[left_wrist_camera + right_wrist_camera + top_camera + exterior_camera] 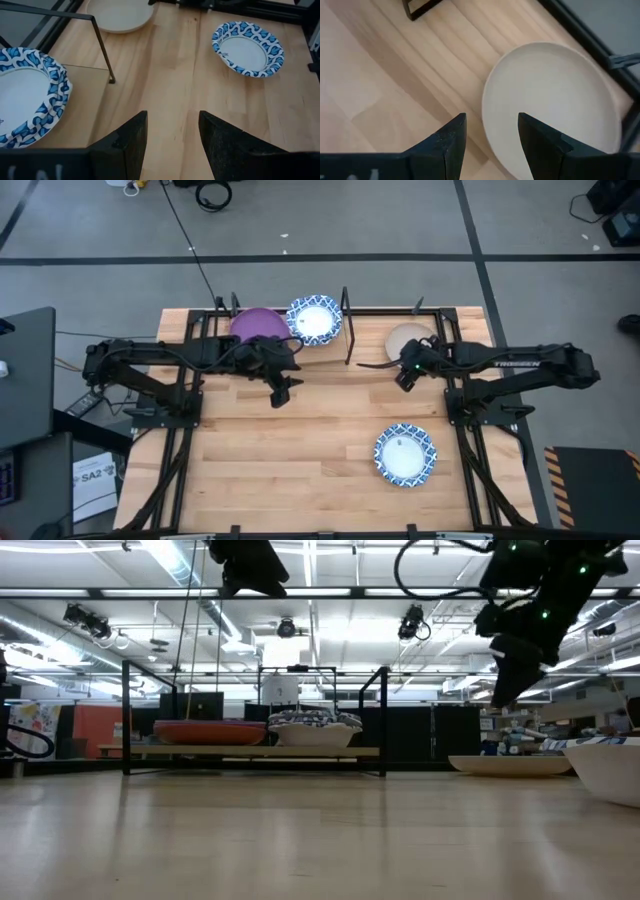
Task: Place and stack plates onto a shelf
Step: Stack the gray plate on top of the violet plate on the shelf
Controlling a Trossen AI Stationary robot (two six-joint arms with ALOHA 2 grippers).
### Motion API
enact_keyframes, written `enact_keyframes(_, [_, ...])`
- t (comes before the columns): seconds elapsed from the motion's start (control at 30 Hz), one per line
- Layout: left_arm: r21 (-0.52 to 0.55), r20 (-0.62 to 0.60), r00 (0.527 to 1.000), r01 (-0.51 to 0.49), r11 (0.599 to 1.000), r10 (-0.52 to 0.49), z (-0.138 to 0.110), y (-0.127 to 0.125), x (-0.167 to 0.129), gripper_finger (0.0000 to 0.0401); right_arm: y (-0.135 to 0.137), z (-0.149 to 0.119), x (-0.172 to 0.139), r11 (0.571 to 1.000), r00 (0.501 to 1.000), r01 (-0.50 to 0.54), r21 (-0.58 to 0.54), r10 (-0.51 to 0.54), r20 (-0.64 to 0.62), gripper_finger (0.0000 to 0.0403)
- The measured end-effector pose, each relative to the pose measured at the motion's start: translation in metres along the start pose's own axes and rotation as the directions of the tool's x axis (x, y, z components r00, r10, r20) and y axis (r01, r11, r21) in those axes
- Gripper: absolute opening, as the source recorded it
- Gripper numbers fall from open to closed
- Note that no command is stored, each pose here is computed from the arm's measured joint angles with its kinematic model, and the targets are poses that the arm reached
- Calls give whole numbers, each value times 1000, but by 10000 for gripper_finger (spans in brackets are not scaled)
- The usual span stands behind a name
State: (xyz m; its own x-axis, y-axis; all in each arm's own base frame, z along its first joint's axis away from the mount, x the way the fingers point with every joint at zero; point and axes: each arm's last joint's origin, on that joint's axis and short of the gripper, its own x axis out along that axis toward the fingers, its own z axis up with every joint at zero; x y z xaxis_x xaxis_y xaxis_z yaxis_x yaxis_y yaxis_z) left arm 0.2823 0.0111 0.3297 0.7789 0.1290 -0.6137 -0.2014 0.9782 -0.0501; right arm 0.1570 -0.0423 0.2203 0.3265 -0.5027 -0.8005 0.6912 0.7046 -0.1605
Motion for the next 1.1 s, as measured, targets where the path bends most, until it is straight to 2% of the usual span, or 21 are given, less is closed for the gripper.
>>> enact_keyframes(0.23, [0, 1, 1000, 0, 1000, 0, 0, 0, 0, 183, 3, -8, 30, 999, 1000, -30, 42, 30, 7, 185])
enact_keyframes(0.5, [0, 1, 1000, 0, 1000, 0, 0, 0, 0, 183, -2, -7, 55, 997, 1000, 12, 82, -10, -14, 185])
enact_keyframes(0.7, [0, 1, 1000, 0, 1000, 0, 0, 0, 0, 183, -1, -6, 69, 998, 999, 35, 46, -33, -42, 185])
enact_keyframes(1.1, [0, 0, 1000, 0, 1000, 0, 0, 0, 0, 183, 0, -7, 90, 997, 992, 72, 42, -67, -106, 185])
